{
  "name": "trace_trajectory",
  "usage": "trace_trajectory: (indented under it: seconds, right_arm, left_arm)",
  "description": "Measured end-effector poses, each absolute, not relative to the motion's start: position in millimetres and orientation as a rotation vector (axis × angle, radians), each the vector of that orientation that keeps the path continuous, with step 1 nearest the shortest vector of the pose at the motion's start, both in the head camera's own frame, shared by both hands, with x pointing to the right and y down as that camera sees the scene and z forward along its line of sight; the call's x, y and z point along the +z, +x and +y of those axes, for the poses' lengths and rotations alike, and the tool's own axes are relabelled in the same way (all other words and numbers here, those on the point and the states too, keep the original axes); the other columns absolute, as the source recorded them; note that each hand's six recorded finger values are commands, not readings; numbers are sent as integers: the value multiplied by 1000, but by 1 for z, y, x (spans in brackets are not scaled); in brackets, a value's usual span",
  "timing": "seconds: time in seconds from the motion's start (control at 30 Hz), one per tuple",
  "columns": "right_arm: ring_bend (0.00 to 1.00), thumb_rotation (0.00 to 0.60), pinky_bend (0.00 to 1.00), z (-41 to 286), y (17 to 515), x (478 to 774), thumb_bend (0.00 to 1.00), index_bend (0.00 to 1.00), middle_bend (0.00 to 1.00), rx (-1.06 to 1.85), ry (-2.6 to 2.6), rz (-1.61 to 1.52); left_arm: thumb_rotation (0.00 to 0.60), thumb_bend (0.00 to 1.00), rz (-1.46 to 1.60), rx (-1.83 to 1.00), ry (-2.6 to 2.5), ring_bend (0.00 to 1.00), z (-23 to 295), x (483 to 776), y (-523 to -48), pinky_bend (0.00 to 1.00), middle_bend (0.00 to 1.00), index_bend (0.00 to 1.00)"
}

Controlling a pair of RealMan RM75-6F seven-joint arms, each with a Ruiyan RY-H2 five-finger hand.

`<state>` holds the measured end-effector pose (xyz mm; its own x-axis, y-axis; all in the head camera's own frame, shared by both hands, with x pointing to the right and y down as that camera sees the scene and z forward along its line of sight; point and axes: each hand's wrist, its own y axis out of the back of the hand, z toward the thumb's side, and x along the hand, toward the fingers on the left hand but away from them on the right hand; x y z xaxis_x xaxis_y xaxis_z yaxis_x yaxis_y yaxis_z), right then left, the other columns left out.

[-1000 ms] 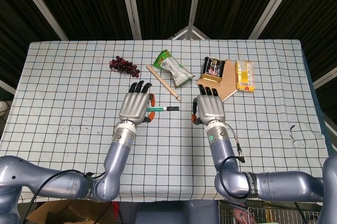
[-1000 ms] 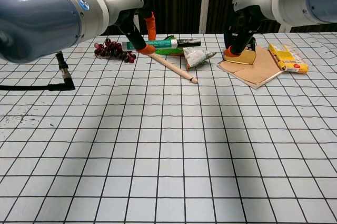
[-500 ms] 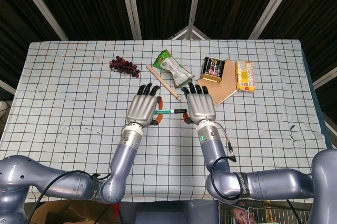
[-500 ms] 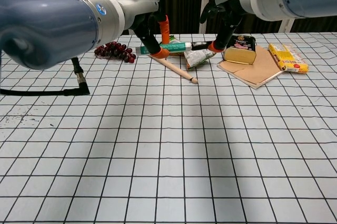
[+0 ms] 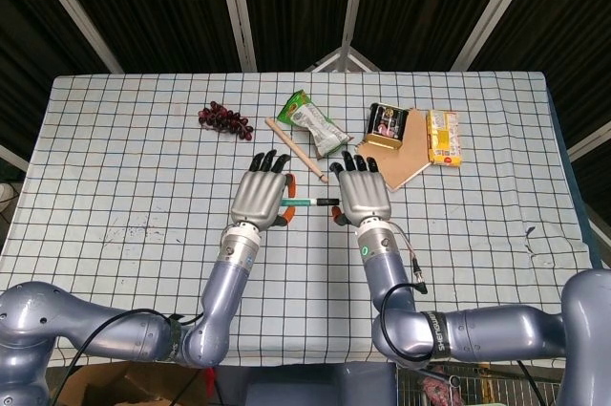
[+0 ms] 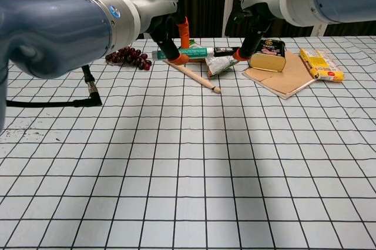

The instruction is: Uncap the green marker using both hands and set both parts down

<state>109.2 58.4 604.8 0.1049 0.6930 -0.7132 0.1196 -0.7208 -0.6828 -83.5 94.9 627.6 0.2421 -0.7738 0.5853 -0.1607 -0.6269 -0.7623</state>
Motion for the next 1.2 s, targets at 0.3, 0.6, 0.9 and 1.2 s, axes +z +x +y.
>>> trace_trajectory:
  seconds: [0.3, 0.6, 0.9, 1.2]
  right_arm:
    - [24, 600, 0, 60, 111, 605, 406, 385, 0, 1659, -1934, -787]
    - [24, 600, 0, 59, 109, 605, 407, 432, 0, 1658, -1928, -791]
    - [24, 600, 0, 60, 109, 605, 407, 464, 0, 1662, -1925, -792]
    - [24, 600, 0, 62, 106, 604, 407, 482, 0, 1664, -1924, -783]
  left_arm:
    - [600, 650, 853, -1406, -1944, 0, 95, 630, -84, 0, 108, 684]
    - [600, 650, 846, -1405, -1948, 0, 97, 631, -81, 0, 108, 684]
    - [600, 650, 847, -1406, -1948, 0, 96, 633, -81, 0, 109, 685]
    - [600, 650, 849, -1396, -1957, 0, 97, 632, -77, 0, 109, 685]
